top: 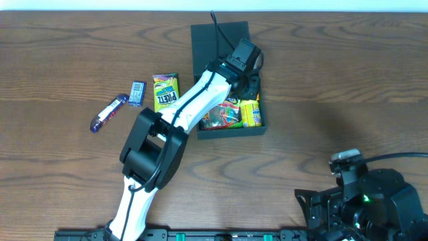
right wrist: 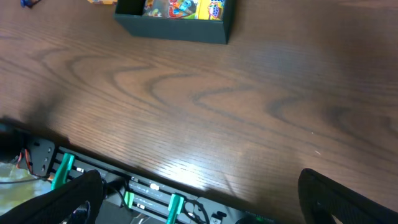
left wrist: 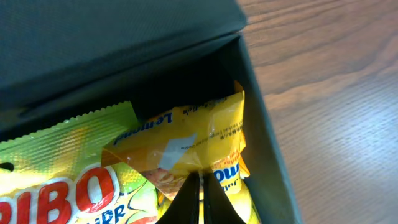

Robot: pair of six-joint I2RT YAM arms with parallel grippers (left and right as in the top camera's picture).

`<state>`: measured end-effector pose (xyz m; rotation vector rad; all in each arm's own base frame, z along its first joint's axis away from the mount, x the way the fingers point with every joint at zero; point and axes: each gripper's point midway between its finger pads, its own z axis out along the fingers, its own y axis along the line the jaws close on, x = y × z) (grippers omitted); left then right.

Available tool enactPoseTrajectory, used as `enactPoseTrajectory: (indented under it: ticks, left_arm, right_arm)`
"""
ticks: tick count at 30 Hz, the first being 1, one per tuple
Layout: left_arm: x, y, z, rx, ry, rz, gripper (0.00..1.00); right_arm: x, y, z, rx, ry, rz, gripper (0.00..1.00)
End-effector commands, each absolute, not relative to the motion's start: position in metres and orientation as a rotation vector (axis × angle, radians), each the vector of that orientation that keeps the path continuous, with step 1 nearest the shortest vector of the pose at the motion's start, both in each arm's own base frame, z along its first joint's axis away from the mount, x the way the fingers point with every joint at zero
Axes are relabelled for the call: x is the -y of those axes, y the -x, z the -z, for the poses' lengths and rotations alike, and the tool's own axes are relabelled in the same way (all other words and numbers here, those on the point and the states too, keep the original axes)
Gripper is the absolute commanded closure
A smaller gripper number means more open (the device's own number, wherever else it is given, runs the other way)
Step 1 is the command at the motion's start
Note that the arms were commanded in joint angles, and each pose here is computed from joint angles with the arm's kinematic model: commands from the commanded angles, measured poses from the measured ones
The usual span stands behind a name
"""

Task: Pack container
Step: 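Carry the yellow almond pack into the black box and release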

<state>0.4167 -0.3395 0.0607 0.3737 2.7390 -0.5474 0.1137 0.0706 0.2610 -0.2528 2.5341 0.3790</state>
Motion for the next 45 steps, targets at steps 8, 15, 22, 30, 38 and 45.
enactPoseTrajectory:
  ticks: [8, 15, 22, 30, 38, 45]
  left_arm:
    - [0.343, -0.417, -0.037, -2.769, -0.411, 0.535, 0.94]
    - [0.342, -0.426, -0.073, -2.676, -0.431, 0.530, 0.94]
    - [0.343, -0.443, -0.111, -2.540, -0.422, 0.510, 0.94]
    - [0.350, -0.442, -0.093, -2.565, -0.438, 0.535, 0.94]
    - [0.359, -0.435, -0.078, -2.598, -0.471, 0.607, 0.94]
    - [0.362, -0.429, -0.056, -2.645, -0.487, 0.633, 0.94]
  right_arm:
    - [-0.070, -0.115, -0.265, -2.519, 0.262, -0.372, 0.01]
    - [-0.070, -0.115, -0.265, -2.519, 0.262, -0.372, 0.01]
    - [-0.070, -0.115, -0.265, -2.519, 0.262, -0.372, 0.01]
    - [-0.070, -0.115, -0.265, -2.519, 0.262, -0.372, 0.01]
    - [-0.070, -0.115, -0.265, -2.519, 0.262, -0.372, 0.01]
    - [-0.070, -0.115, -0.265, -2.519, 0.262, -0.372, 0.01]
